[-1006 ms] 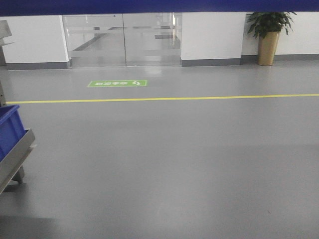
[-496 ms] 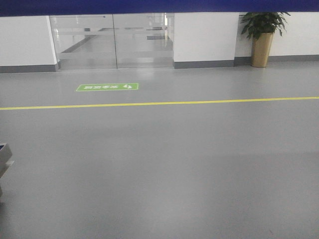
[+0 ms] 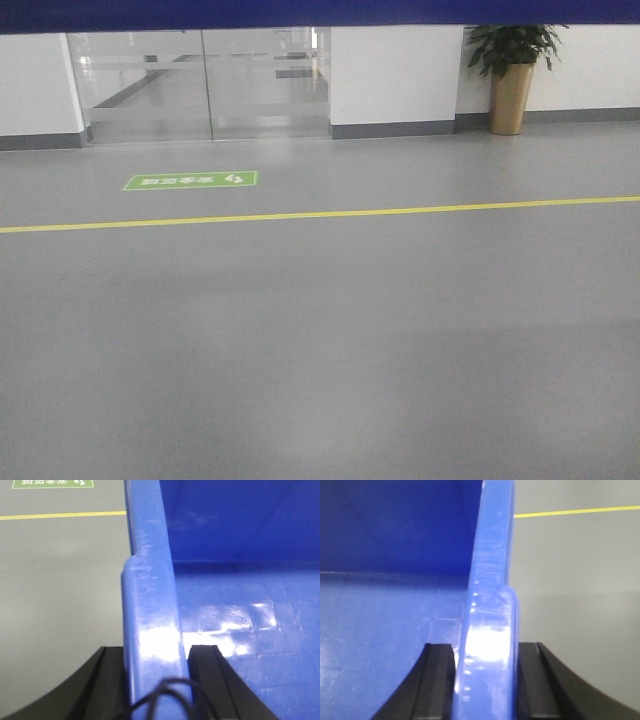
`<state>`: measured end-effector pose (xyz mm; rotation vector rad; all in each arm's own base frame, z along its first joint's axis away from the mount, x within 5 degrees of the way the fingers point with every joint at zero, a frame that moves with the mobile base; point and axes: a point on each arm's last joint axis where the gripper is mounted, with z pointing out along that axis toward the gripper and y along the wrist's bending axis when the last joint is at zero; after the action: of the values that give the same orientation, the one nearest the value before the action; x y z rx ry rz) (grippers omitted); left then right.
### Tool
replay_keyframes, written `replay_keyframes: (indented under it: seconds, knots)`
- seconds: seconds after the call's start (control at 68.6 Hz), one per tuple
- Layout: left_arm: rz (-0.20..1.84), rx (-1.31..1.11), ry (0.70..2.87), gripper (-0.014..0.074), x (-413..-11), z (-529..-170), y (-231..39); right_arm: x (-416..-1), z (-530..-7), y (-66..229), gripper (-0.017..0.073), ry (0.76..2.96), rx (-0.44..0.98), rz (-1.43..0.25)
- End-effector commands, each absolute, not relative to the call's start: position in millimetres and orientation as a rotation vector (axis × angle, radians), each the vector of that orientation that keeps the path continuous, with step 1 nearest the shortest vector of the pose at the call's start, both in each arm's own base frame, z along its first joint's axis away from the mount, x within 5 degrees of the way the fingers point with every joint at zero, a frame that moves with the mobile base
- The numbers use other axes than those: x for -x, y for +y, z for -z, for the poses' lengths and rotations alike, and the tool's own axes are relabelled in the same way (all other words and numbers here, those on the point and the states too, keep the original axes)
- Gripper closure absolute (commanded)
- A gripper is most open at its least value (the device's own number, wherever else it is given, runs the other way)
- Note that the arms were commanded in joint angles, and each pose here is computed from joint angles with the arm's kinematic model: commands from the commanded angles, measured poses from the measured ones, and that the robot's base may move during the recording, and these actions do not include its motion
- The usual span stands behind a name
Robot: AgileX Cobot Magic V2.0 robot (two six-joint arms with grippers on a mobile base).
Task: Move blue bin to conveyor side
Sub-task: 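Carry the blue bin with both grippers toward the red-framed table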
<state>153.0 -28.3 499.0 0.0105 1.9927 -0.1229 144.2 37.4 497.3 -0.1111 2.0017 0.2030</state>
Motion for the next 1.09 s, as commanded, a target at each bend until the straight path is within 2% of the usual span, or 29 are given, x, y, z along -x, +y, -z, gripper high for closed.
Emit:
replay_keyframes:
  seconds: [0.0, 1.079]
  knots:
    - [0.086, -0.029, 1.855, 0.061, -146.8, -515.2, -23.6, -137.5, -517.9, 30.1, 0.0636, 1.83, 0.123, -0.138]
    - [0.074, -0.03, 1.851, 0.061, -147.0, -515.5, -22.8, -138.3, -517.7, 30.3, 0.0636, 1.83, 0.123, -0.138]
